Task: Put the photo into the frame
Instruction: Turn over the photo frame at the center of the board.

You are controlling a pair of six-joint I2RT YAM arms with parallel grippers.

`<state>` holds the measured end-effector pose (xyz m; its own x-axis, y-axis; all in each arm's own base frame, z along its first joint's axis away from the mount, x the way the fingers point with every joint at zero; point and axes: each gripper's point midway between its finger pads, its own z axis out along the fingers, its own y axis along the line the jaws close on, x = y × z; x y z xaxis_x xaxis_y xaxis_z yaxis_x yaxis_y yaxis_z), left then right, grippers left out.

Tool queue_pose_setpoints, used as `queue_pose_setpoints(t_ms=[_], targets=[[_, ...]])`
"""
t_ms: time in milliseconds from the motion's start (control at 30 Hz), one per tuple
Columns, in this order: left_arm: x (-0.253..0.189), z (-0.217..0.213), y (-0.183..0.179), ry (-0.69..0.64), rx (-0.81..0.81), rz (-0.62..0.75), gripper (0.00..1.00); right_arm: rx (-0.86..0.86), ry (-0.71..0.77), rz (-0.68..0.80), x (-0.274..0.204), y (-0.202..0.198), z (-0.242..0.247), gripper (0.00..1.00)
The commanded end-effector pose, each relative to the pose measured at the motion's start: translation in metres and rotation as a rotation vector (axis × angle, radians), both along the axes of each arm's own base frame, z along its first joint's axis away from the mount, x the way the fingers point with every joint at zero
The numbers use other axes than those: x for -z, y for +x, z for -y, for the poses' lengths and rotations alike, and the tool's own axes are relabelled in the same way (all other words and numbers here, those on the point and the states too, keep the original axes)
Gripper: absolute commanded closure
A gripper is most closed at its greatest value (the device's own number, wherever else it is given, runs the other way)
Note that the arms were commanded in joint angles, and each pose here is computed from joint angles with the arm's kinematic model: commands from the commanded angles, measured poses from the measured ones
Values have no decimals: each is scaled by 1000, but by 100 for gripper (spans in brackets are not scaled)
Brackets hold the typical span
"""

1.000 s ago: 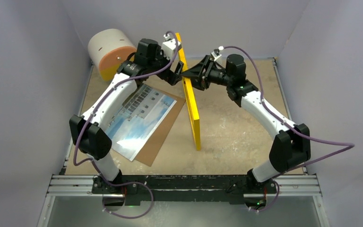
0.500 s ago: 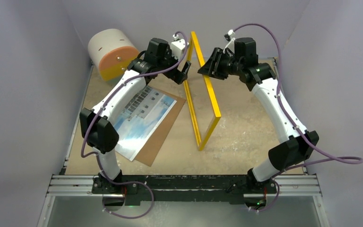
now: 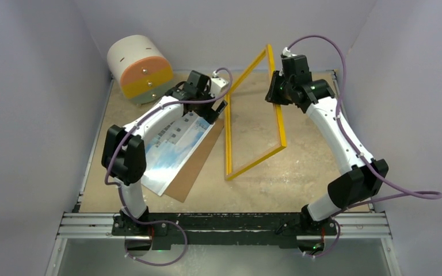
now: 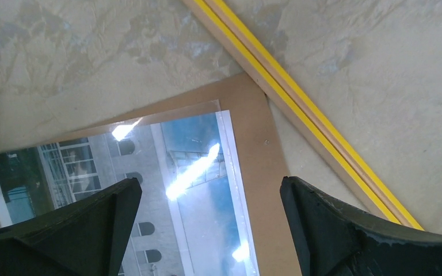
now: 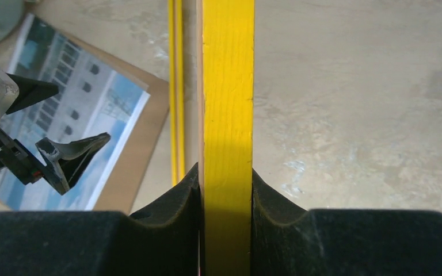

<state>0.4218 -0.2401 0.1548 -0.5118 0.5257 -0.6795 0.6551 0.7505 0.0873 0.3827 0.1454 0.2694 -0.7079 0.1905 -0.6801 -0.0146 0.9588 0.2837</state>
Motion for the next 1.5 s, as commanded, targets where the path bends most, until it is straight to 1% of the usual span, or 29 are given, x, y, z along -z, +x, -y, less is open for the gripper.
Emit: queue_pose_setpoints(t_ms=[0,100,300,400,600,733,867,1000,1200,1300,1467], targets=[[22,-8,5,68,18,23,0,82,-202,-22,16,-16,43,86],[49,-14,1,141,48,22,0,115,-269,-47,29,-22,57,87],[91,-20,-9,286,85,39,0,139,-356,-122,65,-37,74,87],[105,-18,-16,323,109,50,0,151,-388,-158,79,-43,80,85],[114,-5,-22,308,136,45,0,175,-430,-232,107,-59,90,82],[122,2,-26,324,152,40,0,193,-424,-252,122,-65,91,81],[128,3,-28,332,157,31,0,211,-425,-299,147,-70,91,78],[128,2,-29,342,164,37,0,242,-422,-335,174,-66,89,79],[131,0,-36,356,188,36,0,308,-486,-371,213,-59,98,79],[134,-1,-40,363,204,30,0,337,-536,-386,227,-58,106,79],[139,-2,-45,367,221,23,0,340,-561,-395,245,-55,108,79]])
